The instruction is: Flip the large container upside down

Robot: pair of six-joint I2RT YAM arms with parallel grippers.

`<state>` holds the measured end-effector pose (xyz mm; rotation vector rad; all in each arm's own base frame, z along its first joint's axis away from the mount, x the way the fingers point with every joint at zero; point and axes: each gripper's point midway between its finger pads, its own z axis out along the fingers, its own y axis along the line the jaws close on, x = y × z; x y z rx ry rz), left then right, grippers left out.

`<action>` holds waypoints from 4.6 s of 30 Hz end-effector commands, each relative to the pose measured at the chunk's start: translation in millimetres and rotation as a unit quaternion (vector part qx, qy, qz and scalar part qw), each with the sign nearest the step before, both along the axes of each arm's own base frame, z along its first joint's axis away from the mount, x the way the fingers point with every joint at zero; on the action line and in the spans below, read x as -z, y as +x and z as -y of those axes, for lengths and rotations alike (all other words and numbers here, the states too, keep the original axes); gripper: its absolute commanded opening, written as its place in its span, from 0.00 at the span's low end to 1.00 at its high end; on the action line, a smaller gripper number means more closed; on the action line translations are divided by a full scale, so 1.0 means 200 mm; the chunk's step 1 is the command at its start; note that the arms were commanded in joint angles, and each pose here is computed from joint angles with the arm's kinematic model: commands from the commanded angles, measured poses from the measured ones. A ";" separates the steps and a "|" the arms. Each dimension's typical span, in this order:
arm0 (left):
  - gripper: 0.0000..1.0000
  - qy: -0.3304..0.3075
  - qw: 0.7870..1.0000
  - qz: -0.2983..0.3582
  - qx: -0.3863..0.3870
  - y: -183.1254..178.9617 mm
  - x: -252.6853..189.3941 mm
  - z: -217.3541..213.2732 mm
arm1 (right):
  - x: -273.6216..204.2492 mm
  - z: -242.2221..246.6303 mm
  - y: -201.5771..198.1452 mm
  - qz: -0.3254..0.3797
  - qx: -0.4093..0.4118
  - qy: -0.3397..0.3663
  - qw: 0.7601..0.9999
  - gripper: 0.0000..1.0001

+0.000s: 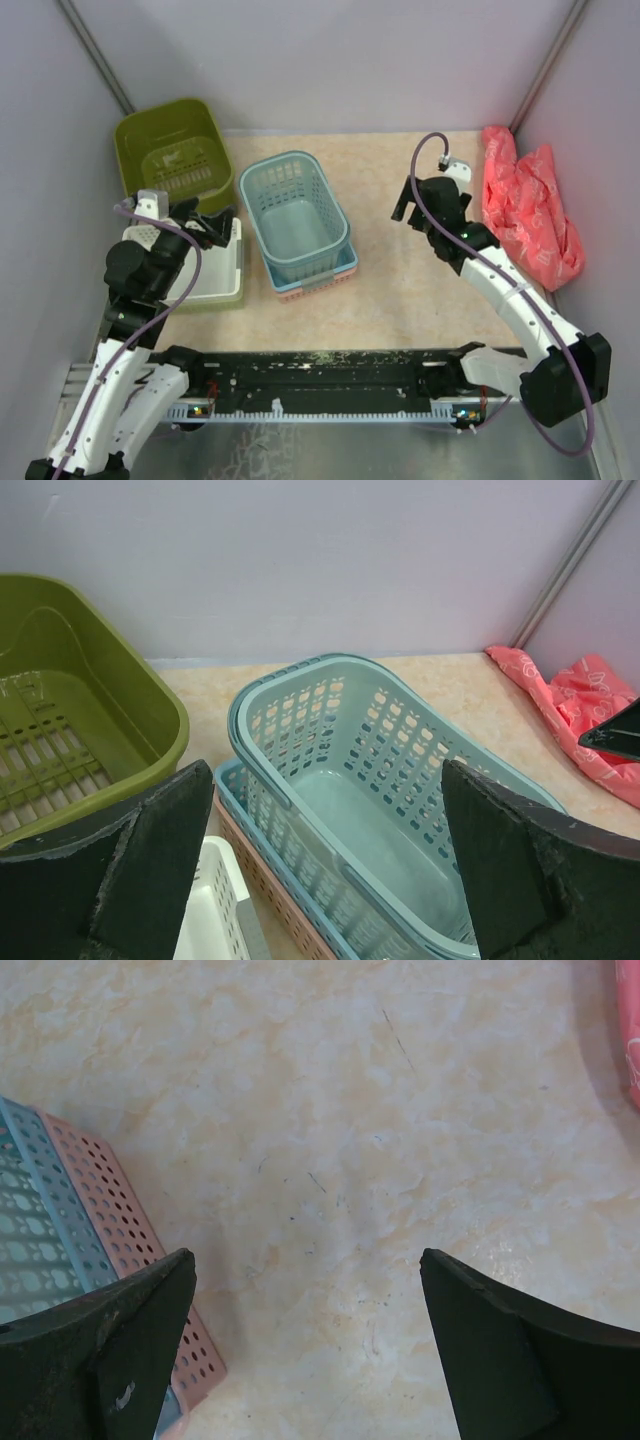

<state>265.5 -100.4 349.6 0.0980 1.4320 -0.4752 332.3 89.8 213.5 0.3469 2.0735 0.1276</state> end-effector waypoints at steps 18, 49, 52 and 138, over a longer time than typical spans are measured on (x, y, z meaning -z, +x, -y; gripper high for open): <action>1.00 0.028 0.995 -0.045 0.081 0.02 -0.02 0.15 | -0.21 0.05 -0.01 0.099 0.003 0.015 0.995 0.95; 1.00 0.002 0.993 -0.119 -0.003 0.05 0.10 0.02 | -0.12 -0.95 0.19 -0.027 -0.302 -0.056 0.951 0.95; 1.00 -0.003 0.993 -0.116 -0.010 0.05 0.11 0.00 | -0.02 -0.97 0.19 -0.055 -0.299 -0.078 0.949 0.95; 1.00 0.099 0.875 -0.426 0.209 -0.06 0.99 0.78 | -0.37 0.25 0.04 0.043 0.022 -0.025 0.999 0.63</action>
